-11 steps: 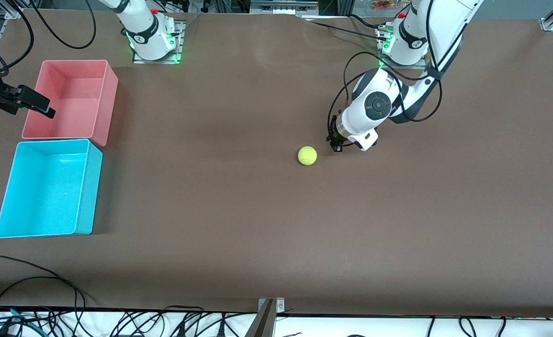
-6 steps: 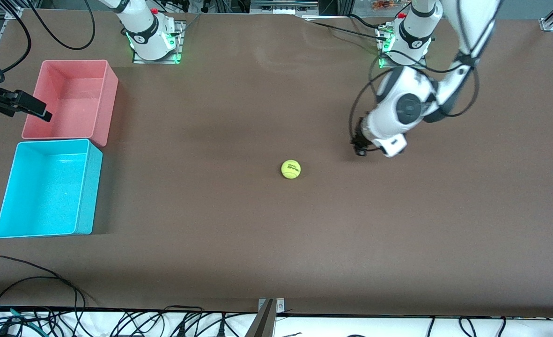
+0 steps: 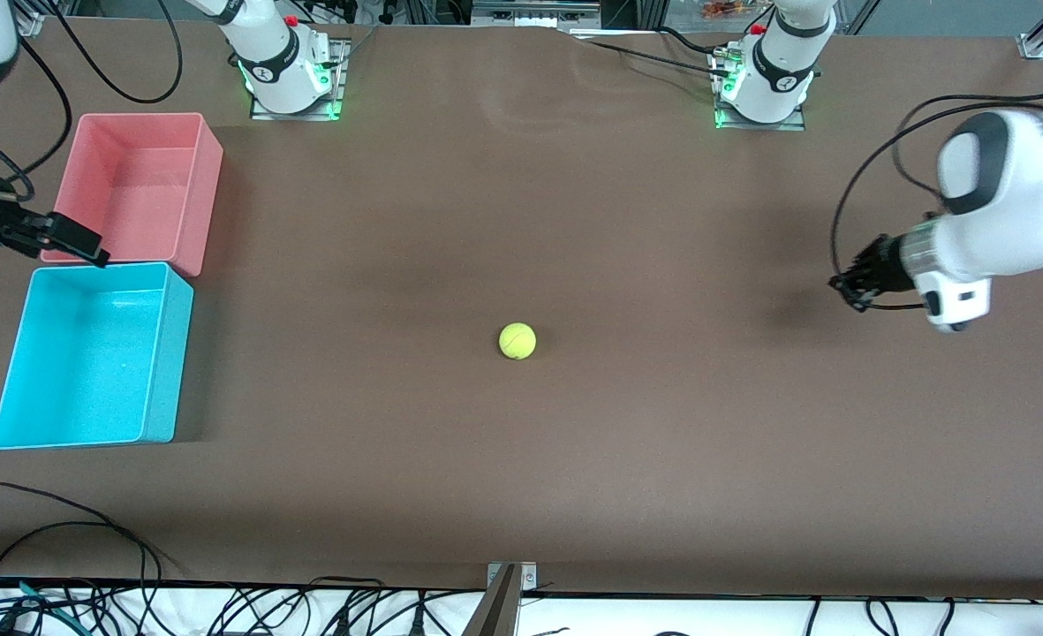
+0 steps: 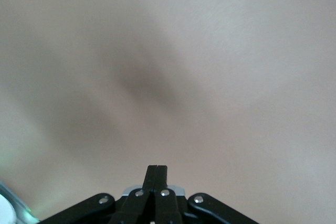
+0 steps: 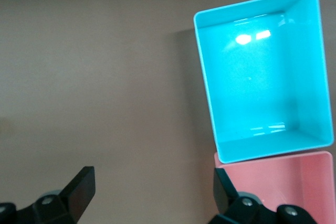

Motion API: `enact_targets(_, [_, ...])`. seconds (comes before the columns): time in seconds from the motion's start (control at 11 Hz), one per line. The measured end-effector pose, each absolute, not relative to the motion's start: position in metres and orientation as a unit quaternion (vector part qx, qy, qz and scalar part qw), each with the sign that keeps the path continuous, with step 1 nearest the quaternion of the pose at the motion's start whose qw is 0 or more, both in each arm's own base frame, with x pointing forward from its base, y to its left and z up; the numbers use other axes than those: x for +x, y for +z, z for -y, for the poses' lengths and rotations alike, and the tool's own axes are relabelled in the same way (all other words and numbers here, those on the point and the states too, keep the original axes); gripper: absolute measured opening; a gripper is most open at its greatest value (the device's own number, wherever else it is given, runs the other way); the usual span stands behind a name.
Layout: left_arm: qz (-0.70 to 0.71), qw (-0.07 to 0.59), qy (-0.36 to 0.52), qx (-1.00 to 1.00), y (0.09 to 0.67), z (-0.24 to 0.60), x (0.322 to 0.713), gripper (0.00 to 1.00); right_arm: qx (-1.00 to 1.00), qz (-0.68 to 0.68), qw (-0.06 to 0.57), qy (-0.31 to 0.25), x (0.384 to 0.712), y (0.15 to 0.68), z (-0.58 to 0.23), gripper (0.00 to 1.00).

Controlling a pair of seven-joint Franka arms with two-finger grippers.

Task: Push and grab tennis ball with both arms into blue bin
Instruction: 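Move the right gripper toward the ball while the left gripper withdraws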

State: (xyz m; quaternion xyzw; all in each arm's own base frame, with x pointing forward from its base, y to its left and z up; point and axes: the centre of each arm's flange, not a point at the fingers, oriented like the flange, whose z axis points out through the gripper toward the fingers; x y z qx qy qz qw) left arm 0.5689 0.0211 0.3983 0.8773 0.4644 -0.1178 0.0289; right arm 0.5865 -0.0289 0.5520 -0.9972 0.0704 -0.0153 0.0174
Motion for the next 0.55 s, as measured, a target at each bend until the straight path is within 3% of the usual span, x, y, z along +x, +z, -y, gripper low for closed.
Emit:
enact_targets(0.27, [-0.359,0.052,-0.091,0.928,0.465,-0.047,0.585,0.01,-0.998,-0.051,0.037,-0.009,0.611,0.51,-0.011,1.0])
enact_targets(0.55, [-0.241,0.069,-0.064,0.966,0.482,-0.085,0.587,0.01,-0.999,0.022,0.036,-0.008,0.627,0.464,-0.097,1.0])
